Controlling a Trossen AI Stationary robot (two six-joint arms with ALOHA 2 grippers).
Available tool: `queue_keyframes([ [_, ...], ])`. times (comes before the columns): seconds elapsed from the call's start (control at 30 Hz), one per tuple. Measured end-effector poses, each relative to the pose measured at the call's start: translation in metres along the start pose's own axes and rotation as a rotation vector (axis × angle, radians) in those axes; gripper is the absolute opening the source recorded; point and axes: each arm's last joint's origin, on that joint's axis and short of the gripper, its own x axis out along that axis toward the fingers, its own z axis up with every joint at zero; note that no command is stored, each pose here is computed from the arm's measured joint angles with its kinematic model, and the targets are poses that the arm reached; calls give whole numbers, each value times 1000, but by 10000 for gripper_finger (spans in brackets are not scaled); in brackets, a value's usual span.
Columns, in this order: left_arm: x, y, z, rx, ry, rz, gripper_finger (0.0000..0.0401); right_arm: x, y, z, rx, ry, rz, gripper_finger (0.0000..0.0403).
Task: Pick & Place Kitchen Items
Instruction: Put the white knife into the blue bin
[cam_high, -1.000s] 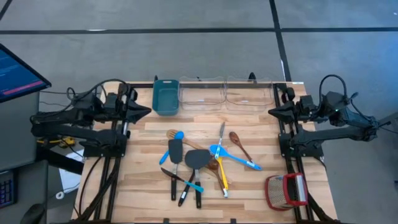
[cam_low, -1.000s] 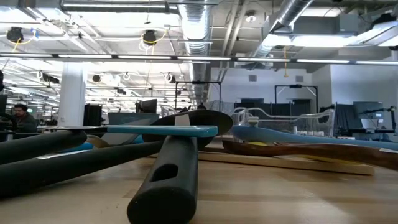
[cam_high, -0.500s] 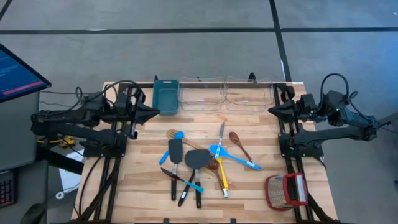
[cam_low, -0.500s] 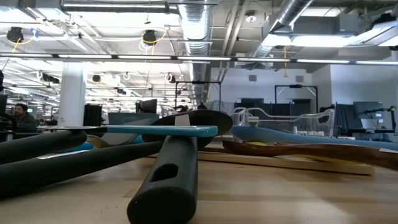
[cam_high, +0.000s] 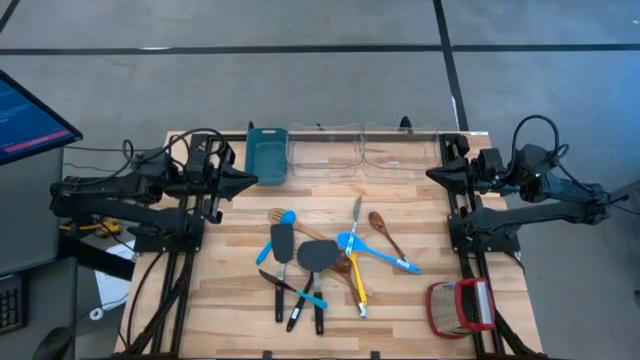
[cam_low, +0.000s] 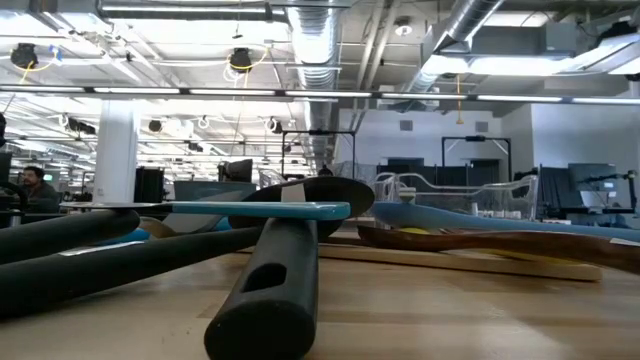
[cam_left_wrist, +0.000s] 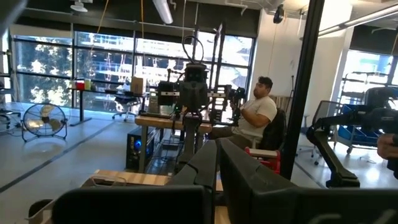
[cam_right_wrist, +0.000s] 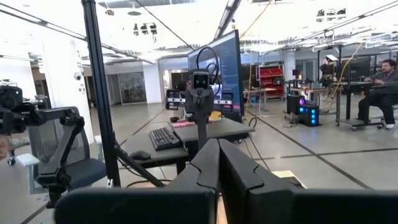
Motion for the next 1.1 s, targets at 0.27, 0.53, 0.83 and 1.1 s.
queue_keyframes([
  [0.27,0,0,0,0,0,0,8,11,0,-4,0,22,-5,0],
  [0.53,0,0,0,0,0,0,8,23,0,-2,8,50,-11,0],
  [0.83,0,0,0,0,-1,0,8,37,2,26,-1,115,-15,0],
  [1.1,0,0,0,0,-1,0,8,62,3,38,-152,257,-5,0],
])
